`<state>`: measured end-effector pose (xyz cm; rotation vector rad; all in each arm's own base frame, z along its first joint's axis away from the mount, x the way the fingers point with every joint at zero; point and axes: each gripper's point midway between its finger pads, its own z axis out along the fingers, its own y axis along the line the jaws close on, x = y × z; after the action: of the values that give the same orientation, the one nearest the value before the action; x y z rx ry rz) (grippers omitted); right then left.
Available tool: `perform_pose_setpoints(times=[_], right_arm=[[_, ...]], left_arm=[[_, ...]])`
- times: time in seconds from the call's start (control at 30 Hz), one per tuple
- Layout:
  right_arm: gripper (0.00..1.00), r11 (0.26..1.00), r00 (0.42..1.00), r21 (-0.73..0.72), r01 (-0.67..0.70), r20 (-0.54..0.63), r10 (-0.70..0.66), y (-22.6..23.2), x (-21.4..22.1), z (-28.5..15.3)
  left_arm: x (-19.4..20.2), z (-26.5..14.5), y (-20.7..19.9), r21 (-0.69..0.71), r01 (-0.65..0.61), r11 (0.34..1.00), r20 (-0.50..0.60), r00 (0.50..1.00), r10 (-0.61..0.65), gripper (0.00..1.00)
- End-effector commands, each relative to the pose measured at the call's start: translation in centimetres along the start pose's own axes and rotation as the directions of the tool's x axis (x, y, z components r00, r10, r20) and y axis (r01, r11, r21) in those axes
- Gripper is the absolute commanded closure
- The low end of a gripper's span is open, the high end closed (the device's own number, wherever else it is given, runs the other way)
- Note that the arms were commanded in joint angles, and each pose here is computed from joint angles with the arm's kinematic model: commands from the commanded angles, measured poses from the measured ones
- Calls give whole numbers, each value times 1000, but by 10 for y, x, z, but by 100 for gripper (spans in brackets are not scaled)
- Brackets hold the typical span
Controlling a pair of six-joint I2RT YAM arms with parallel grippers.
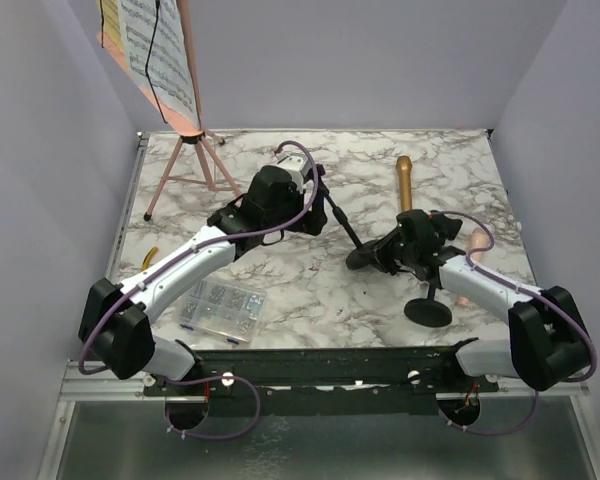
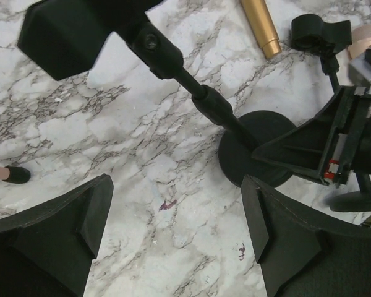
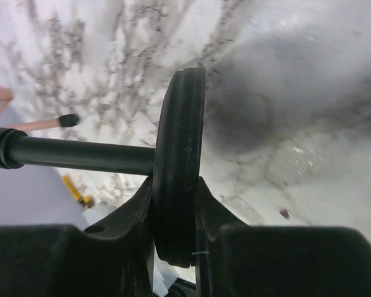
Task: Set up the instrument practice props
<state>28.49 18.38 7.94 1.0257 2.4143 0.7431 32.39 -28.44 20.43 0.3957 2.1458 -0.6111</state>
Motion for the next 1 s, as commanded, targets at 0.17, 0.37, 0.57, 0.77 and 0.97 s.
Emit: perform_pose_setpoints(times=[0.17, 0.37, 0.57, 0.77, 0.97], right_arm=[[100, 725, 987, -680, 110, -14, -163, 78, 2, 1], [97, 738, 978, -667, 98, -71, -194, 40, 17, 42], [65, 810, 978, -579, 92, -103, -184, 3, 25, 70], [19, 910, 979, -384, 153, -67, -192, -28, 13, 78], [0, 935, 950, -190, 300, -24, -310, -39, -8, 62]], left_arm=[[-45, -47, -7, 33, -19, 999, 252, 968, 10, 8], [-58, -67, -4, 21, -22, 1000, 347, 938, 13, 8], [-62, -73, -5, 22, -27, 999, 365, 931, 17, 8], [-62, -73, -3, 11, -25, 1000, 369, 929, 19, 8], [-67, -80, -2, 8, -16, 1000, 391, 920, 12, 8]])
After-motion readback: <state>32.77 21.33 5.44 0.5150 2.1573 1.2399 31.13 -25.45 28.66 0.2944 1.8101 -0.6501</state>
